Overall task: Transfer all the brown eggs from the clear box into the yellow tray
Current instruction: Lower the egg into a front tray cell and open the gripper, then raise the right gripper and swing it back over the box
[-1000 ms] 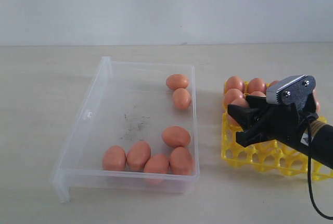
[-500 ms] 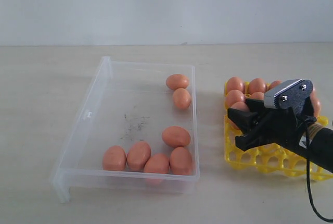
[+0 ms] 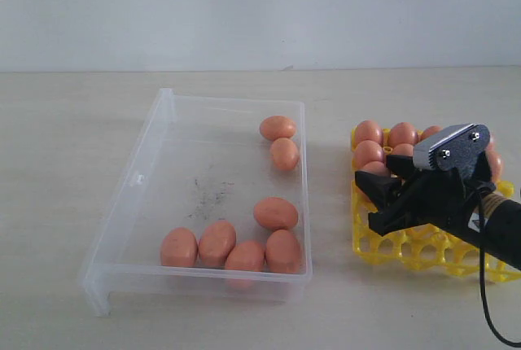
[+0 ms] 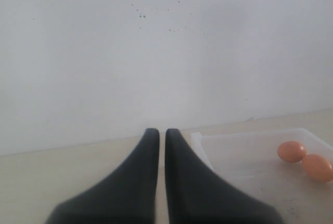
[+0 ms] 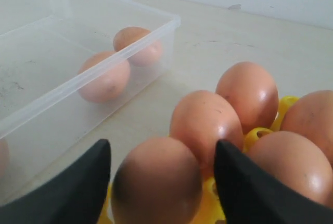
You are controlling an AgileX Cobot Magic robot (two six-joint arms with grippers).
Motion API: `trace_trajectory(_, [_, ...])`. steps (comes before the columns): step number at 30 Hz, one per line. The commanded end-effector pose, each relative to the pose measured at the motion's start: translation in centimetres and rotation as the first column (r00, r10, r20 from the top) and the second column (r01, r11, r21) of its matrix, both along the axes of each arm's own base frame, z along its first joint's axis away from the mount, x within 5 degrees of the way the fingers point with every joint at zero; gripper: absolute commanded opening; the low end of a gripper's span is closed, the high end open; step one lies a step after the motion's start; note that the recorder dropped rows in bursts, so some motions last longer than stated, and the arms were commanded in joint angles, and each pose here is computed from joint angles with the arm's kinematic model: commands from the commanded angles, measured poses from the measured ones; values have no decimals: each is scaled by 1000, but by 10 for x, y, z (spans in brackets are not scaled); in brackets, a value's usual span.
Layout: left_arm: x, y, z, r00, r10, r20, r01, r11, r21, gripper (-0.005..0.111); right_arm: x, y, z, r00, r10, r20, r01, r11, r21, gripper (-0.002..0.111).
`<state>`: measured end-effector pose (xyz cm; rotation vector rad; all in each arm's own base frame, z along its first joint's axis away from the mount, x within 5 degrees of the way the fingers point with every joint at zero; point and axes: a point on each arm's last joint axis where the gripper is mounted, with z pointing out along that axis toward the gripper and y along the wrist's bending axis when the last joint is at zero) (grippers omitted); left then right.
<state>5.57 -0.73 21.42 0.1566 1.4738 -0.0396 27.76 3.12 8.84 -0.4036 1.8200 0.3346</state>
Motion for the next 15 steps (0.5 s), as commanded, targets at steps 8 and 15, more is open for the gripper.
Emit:
trace_trajectory(8, [0,0,-1,1000,-7,-2,7,1000,0,4,3,-3,13,998,-41,44,40,999,21,66])
trace_trajectory(15, [0,0,-1,1000,-7,-2,7,1000,0,4,1,-1,59,981,-26,191,18,999,43,66])
